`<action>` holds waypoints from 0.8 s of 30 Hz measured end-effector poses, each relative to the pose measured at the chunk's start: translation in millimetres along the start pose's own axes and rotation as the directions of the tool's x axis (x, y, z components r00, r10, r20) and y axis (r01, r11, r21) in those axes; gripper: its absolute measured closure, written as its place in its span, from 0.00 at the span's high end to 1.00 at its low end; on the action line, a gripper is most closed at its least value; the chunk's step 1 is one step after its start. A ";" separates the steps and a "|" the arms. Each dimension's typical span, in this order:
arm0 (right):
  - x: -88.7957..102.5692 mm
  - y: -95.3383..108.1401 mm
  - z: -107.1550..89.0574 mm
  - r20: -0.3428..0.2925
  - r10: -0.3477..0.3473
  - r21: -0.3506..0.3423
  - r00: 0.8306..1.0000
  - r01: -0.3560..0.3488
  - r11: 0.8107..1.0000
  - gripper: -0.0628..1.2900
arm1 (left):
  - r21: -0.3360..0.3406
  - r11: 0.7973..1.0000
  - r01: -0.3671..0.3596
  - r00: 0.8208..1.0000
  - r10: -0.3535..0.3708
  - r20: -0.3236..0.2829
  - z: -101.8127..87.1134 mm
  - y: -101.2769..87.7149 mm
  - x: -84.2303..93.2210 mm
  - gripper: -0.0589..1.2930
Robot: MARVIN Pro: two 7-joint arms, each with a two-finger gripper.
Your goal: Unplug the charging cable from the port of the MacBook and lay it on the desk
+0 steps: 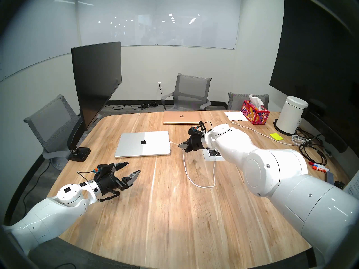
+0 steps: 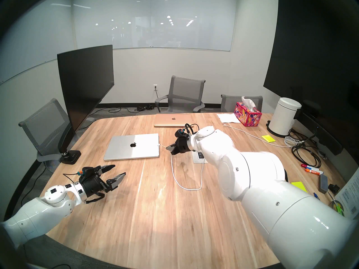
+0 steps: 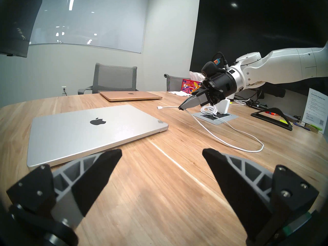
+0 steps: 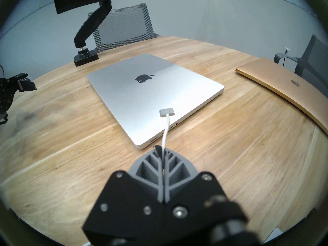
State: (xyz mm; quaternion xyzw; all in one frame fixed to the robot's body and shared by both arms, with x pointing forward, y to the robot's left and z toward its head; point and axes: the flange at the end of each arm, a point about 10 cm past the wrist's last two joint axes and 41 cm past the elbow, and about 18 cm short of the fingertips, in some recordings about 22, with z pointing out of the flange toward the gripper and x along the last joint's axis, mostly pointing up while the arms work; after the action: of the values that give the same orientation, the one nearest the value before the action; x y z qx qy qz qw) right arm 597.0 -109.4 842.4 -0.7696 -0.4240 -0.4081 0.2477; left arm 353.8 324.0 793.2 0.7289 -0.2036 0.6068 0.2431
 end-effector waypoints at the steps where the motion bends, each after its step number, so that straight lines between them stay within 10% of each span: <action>1: 0.2 0.2 -0.2 -0.001 0.000 0.000 1.000 0.000 1.000 0.03 | 0.000 1.000 0.000 1.000 0.000 0.000 0.0 0.0 0.0 0.97; 24: -18.7 16.7 -22.6 -0.018 0.020 -0.005 1.000 -0.020 1.000 0.03 | 0.001 1.000 -0.002 1.000 0.002 -0.003 -0.1 -0.1 0.2 0.97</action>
State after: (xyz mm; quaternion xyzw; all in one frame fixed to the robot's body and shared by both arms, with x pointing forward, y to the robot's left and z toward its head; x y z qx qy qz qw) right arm 596.1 -143.0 838.5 -0.7709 -0.4129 -0.4136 0.2534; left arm 353.8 324.1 793.5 0.7279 -0.2036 0.6082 0.2425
